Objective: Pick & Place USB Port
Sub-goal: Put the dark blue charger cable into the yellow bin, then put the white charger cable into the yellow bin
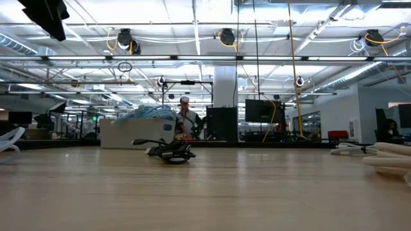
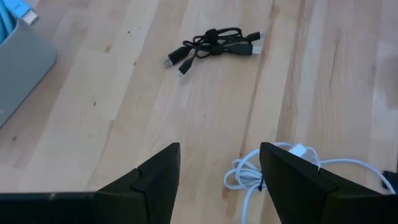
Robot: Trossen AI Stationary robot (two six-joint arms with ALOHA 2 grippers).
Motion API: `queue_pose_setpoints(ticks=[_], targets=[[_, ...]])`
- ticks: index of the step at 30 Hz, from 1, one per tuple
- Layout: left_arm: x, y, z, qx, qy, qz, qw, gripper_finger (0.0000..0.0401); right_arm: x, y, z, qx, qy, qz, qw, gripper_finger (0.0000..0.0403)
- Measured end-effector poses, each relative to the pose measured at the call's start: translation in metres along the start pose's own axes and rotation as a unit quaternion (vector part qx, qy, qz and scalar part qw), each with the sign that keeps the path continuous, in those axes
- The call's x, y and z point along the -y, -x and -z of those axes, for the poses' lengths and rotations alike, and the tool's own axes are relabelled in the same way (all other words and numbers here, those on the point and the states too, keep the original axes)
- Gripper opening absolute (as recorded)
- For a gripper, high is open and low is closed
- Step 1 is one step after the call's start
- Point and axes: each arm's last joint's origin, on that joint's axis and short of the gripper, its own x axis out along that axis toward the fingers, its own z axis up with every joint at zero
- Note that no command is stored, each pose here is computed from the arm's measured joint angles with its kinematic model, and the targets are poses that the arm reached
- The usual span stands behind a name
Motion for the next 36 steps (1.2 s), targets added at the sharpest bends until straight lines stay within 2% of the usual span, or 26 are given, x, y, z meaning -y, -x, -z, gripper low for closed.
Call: queue_pose_setpoints(ticks=[5,11,18,24,31,36], targets=[[0.0,0.0,0.0,0.002,0.002,-0.002,1.0,0.0223,-0.001,0.0,-0.01,0.003,-0.011,-0.003,1.0,0.0018],[0.0,0.0,0.0,0.003,0.007,-0.002,1.0,0.0223,0.005,0.011,-0.024,-0.035,-0.019,-0.029,0.999,0.0018],[0.002,0.001,0.002,0.005,0.009,0.0,1.0,0.0223,0.005,0.007,-0.03,-0.063,-0.009,-0.056,0.996,0.0022],[0.004,0.003,0.006,0.006,0.007,-0.008,1.0,0.0223,0.0,-0.001,-0.03,-0.078,0.008,-0.077,0.994,0.0062],[0.003,0.003,0.008,0.0,0.009,-0.018,1.0,0.0223,0.0,-0.002,-0.031,-0.073,0.013,-0.076,0.994,0.012],[0.003,0.003,0.008,0.0,0.01,-0.019,1.0,0.0223,0.003,0.009,-0.034,-0.019,0.011,-0.109,0.994,0.0152]])
